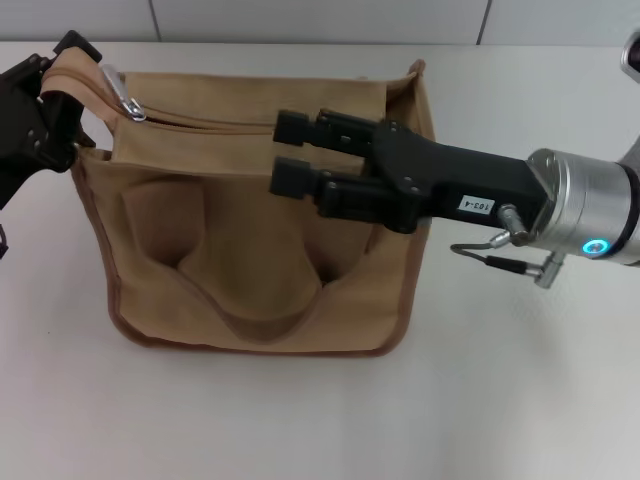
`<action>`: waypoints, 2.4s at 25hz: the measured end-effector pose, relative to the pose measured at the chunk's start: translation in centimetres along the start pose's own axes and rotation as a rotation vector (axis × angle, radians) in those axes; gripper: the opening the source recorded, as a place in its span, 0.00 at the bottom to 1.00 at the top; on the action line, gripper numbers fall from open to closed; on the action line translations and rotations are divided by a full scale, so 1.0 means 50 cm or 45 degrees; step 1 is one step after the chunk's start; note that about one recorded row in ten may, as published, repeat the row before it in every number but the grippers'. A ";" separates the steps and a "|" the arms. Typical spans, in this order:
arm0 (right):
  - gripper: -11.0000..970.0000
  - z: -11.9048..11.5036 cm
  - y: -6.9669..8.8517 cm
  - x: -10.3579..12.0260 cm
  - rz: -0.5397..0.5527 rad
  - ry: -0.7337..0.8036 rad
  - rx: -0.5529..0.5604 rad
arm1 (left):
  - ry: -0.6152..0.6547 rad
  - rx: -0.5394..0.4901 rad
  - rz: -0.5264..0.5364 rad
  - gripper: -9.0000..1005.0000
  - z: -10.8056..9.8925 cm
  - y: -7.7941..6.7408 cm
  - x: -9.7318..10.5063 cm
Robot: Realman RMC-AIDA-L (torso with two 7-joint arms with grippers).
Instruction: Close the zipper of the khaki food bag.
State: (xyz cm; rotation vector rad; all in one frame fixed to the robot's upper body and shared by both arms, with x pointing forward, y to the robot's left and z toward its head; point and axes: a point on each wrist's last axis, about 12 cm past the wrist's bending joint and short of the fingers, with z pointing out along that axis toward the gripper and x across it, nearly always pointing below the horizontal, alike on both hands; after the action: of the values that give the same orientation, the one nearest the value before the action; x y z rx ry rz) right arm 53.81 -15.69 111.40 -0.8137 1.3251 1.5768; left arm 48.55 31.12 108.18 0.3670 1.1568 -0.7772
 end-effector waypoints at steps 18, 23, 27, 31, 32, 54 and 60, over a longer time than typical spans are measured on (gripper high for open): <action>0.79 -0.007 -0.015 -0.034 -0.691 -0.113 0.148 | -0.008 -0.003 -0.012 0.03 0.006 0.000 0.002; 0.79 0.009 -0.005 -0.054 -0.726 -0.178 0.083 | -0.012 -0.003 -0.022 0.03 0.007 -0.002 0.004; 0.79 0.014 -0.003 -0.065 -0.417 -0.246 0.051 | -0.016 0.002 -0.023 0.03 0.007 -0.003 0.004; 0.79 0.028 -0.003 -0.071 0.226 -0.278 -0.037 | -0.056 0.021 -0.017 0.03 0.014 -0.005 -0.003; 0.79 0.028 -0.003 -0.071 0.226 -0.278 -0.037 | -0.056 0.021 -0.017 0.03 0.014 -0.005 -0.003; 0.79 0.083 -0.031 -0.027 1.455 -0.139 0.042 | -0.103 0.079 -0.019 0.03 0.058 -0.005 -0.004; 0.79 0.090 -0.040 -0.033 1.436 -0.167 0.075 | -0.127 0.104 -0.026 0.03 0.058 -0.011 -0.007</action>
State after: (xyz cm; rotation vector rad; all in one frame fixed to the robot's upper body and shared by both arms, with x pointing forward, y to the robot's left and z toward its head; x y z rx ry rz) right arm 56.57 -11.62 113.06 0.1823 1.8450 2.3368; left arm 50.06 29.05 109.67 0.3806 1.0391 -0.8529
